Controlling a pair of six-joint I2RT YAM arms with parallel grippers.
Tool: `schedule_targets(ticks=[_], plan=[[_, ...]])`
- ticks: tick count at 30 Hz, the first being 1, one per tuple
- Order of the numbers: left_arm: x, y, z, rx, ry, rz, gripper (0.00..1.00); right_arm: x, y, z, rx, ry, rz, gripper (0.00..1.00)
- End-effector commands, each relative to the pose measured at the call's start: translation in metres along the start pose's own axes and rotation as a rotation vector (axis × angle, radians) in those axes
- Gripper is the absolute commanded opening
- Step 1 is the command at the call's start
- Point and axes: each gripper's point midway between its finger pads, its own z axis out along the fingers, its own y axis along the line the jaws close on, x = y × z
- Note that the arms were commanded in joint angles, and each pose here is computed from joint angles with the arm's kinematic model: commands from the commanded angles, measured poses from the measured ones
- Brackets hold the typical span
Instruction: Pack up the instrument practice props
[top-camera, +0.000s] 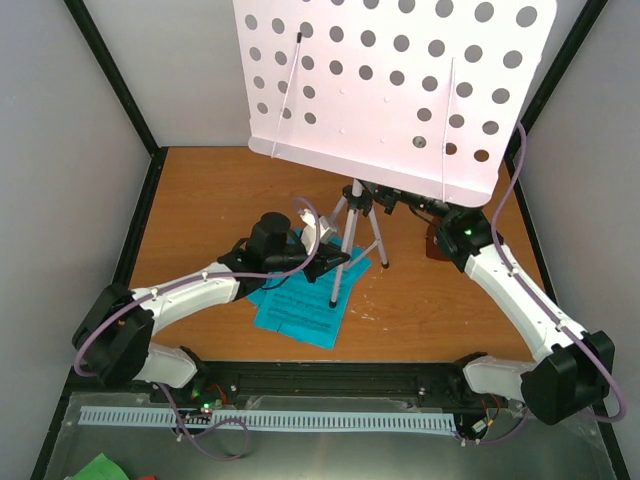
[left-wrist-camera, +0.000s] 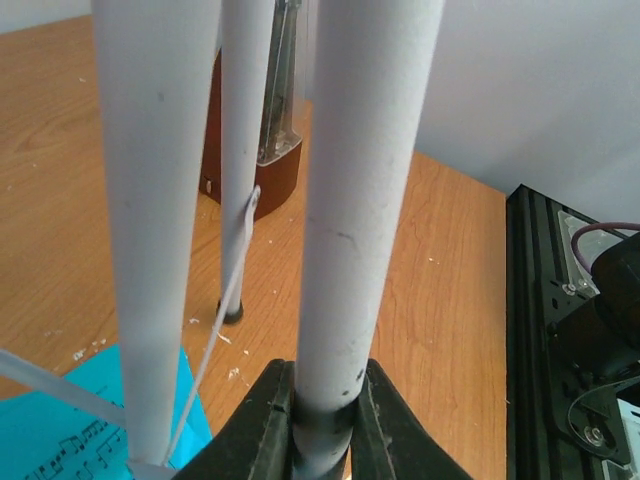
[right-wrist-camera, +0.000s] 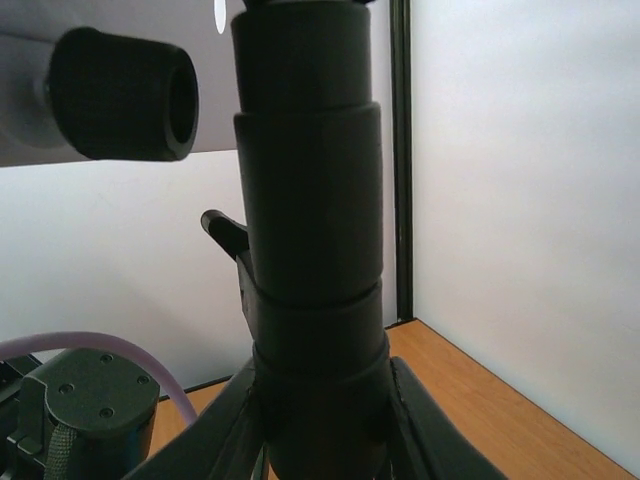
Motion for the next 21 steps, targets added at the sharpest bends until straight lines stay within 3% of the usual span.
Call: schedule_targets(ticks=[1, 15, 21], plan=[[-0.142, -0.011, -0.034, -0.048, -0.407, 0.136, 0.0, -0.017, 0.042, -0.007, -0.103, -0.026, -0.05, 0.03], [-0.212, -0.044, -0.048, 0.05, -0.548, 0.231, 0.0, 0.005, 0.044, -0.012, -0.046, 0.025, -0.019, 0.03], [-0.205, -0.063, -0.042, 0.188, -0.497, 0.128, 0.0, 0.014, 0.03, -0.018, 0.063, 0.054, 0.094, 0.03]])
